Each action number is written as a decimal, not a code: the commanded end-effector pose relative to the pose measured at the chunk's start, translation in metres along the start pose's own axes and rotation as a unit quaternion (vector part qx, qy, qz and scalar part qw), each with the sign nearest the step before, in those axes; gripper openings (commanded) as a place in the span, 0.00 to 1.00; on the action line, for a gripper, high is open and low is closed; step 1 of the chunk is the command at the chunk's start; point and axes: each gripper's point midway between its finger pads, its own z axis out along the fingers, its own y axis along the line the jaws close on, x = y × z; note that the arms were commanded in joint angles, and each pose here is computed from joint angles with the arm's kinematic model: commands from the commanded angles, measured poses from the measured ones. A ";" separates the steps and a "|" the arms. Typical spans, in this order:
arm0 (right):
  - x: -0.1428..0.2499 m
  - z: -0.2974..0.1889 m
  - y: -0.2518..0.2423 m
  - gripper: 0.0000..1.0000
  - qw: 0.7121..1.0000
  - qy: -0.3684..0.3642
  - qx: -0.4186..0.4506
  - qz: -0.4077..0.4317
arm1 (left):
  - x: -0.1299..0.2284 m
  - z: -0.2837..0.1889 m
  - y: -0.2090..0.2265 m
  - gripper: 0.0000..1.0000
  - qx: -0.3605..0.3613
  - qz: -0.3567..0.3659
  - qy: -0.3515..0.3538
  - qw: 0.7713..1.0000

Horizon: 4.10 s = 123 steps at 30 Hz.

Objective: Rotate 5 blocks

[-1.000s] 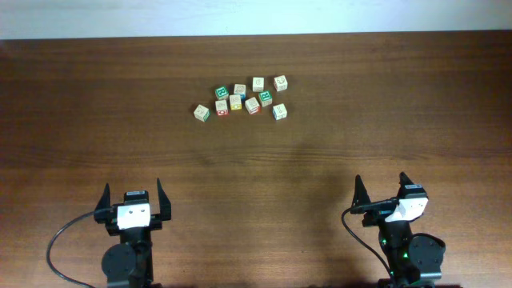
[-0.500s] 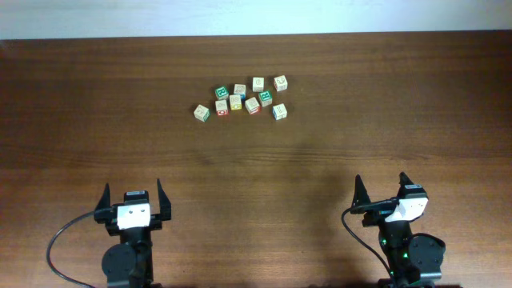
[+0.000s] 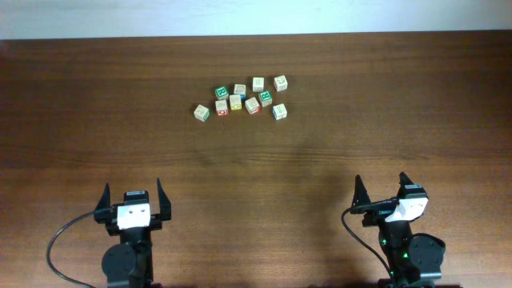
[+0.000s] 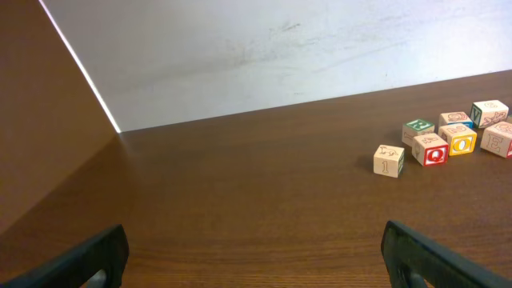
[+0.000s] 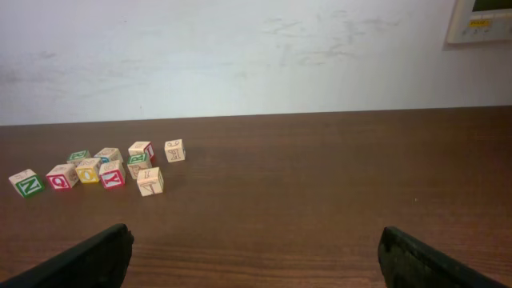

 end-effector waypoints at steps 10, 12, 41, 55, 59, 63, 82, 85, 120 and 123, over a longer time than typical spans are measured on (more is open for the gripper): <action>0.002 0.000 -0.003 0.98 1.000 0.000 0.006 0.002 | 0.001 0.000 -0.001 0.99 0.003 0.006 -0.002 1.000; 0.002 0.000 -0.003 0.98 1.000 0.000 0.006 0.002 | 0.001 0.000 -0.001 0.99 0.003 0.006 -0.002 1.000; 0.002 0.000 -0.003 0.98 1.000 0.000 0.006 0.002 | 0.001 0.000 -0.001 0.99 0.003 0.006 -0.002 1.000; 0.001 0.000 -0.003 0.98 1.000 -0.003 0.006 0.002 | 0.000 0.000 -0.005 0.99 0.015 0.006 -0.005 1.000; -0.004 0.000 -0.002 0.98 1.000 -0.014 0.005 0.001 | 0.000 0.000 -0.010 0.99 0.028 0.006 -0.006 1.000; -0.005 0.000 -0.002 0.98 1.000 -0.014 0.004 0.001 | -0.001 0.000 -0.010 0.99 0.029 0.006 -0.007 1.000; -0.095 -0.001 0.015 0.98 0.999 -0.046 -0.026 -0.015 | -0.108 -0.007 -0.024 0.99 0.150 0.003 0.035 0.988; -0.115 0.013 0.023 0.98 0.999 -0.012 -0.046 -0.014 | -0.124 0.004 -0.024 0.99 0.165 -0.021 0.082 0.983; 0.007 0.257 0.165 0.92 0.823 0.524 -0.207 -0.067 | -0.113 0.151 -0.056 0.99 0.243 -0.095 0.474 0.841; 0.026 0.264 0.164 0.86 0.821 0.532 -0.187 -0.087 | -0.113 0.151 -0.056 0.99 0.243 -0.095 0.474 0.841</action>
